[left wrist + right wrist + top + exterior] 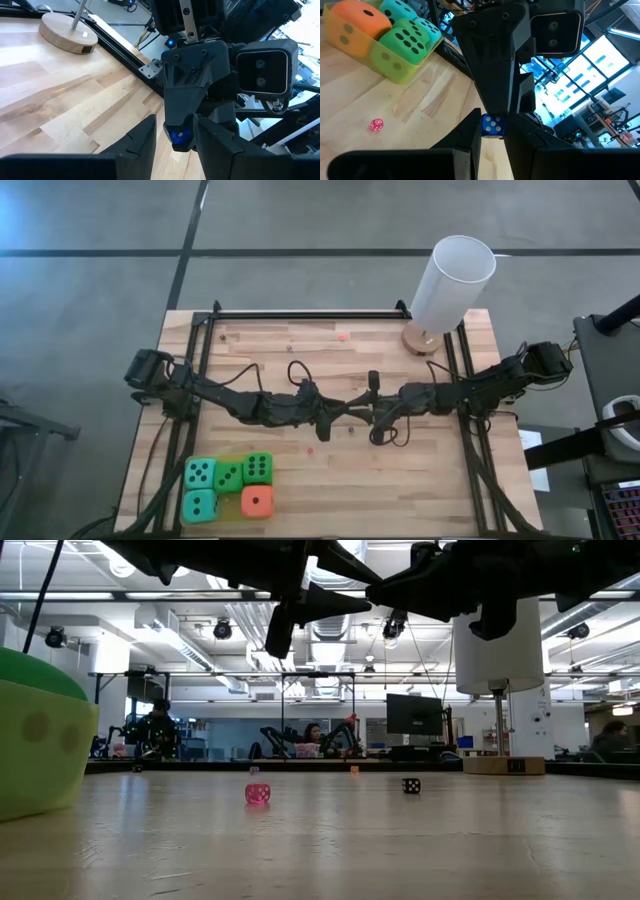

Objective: Pick & Place Dice
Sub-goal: Put the blue dice into the yellow bin

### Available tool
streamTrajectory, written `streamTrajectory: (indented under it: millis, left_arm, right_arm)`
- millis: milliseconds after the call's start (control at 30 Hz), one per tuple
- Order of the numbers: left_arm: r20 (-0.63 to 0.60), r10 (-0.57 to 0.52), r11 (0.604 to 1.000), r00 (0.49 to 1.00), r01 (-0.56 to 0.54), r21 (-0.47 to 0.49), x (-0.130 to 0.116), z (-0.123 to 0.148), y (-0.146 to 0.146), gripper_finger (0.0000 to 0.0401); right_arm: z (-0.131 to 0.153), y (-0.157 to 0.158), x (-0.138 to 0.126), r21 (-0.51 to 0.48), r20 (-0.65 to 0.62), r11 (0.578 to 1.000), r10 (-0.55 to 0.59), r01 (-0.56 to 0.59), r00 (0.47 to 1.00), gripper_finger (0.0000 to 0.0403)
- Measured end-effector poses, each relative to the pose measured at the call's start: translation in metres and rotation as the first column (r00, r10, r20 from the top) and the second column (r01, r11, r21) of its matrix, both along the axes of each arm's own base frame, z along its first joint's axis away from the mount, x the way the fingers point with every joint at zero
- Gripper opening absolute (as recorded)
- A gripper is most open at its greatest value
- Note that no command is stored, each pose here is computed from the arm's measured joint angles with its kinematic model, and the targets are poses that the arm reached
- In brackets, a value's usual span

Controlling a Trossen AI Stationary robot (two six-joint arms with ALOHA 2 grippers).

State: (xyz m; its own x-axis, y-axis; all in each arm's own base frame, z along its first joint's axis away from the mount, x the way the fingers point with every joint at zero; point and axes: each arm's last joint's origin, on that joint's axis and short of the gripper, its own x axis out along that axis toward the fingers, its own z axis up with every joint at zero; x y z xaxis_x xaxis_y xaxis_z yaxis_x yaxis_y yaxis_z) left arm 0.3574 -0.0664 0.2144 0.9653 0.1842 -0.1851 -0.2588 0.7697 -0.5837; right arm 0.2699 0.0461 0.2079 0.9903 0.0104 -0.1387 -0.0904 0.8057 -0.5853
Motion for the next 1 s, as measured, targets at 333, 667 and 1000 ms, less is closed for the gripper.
streamTrajectory:
  millis: [333, 667, 1000]
  left_arm:
    - [0.005, -0.001, 1.000, 1.000, 0.001, -0.003, 0.000, 0.000, -0.001, 0.0132]
    - [0.007, -0.006, 1.000, 1.000, 0.006, -0.001, 0.000, 0.001, -0.002, 0.0128]
    - [0.019, 0.002, 1.000, 1.000, -0.002, -0.002, 0.013, -0.012, -0.004, 0.0129]
  right_arm:
    - [0.000, 0.000, 0.000, -0.006, 0.003, 1.000, -0.002, 0.002, 1.000, 0.0066]
    - [0.001, 0.000, 0.000, -0.006, 0.004, 1.000, -0.001, 0.001, 1.000, 0.0066]
    - [-0.001, 0.000, 0.000, -0.010, -0.012, 1.000, 0.004, -0.004, 1.000, 0.0066]
